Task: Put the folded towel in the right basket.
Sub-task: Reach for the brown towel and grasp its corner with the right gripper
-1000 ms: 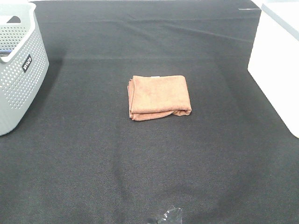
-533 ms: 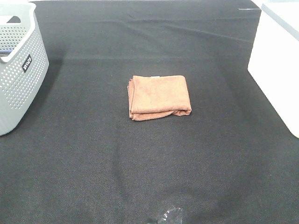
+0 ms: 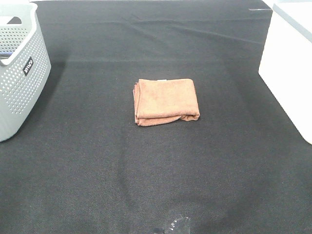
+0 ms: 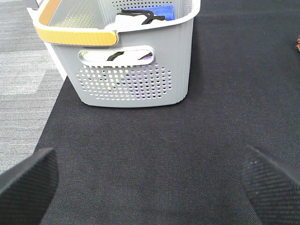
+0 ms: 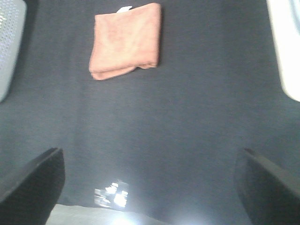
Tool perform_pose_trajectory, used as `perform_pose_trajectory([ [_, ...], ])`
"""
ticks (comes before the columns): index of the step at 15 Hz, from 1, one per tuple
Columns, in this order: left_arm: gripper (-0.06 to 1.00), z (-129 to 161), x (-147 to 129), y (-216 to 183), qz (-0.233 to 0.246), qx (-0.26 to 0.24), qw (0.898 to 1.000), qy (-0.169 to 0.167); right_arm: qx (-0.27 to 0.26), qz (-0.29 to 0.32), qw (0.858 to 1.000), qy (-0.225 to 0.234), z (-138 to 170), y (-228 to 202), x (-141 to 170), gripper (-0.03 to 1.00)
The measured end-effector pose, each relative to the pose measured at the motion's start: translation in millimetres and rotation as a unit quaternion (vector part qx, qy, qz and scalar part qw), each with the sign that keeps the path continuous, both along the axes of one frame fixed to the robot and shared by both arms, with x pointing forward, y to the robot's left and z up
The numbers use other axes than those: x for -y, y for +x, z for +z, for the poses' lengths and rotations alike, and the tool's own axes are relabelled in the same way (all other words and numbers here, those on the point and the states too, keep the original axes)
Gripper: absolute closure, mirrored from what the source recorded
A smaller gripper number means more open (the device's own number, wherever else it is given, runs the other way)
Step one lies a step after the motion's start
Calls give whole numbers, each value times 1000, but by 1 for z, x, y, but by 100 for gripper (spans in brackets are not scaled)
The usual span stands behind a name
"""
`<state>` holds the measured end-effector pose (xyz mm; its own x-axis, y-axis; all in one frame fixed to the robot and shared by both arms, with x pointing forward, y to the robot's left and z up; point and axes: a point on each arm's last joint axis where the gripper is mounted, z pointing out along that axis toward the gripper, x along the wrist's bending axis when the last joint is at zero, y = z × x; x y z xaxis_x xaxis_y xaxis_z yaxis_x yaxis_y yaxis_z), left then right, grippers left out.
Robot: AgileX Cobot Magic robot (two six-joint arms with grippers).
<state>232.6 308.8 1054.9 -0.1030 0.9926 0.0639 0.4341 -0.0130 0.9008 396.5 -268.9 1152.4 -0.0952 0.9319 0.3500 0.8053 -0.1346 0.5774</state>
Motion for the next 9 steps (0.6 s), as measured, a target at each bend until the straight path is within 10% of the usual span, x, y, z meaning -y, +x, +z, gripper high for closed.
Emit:
perform_pose_trajectory([
  [9,-4,0,0,0,0,0,1000,0,-116,86,985,90,-31,179,-63,5],
])
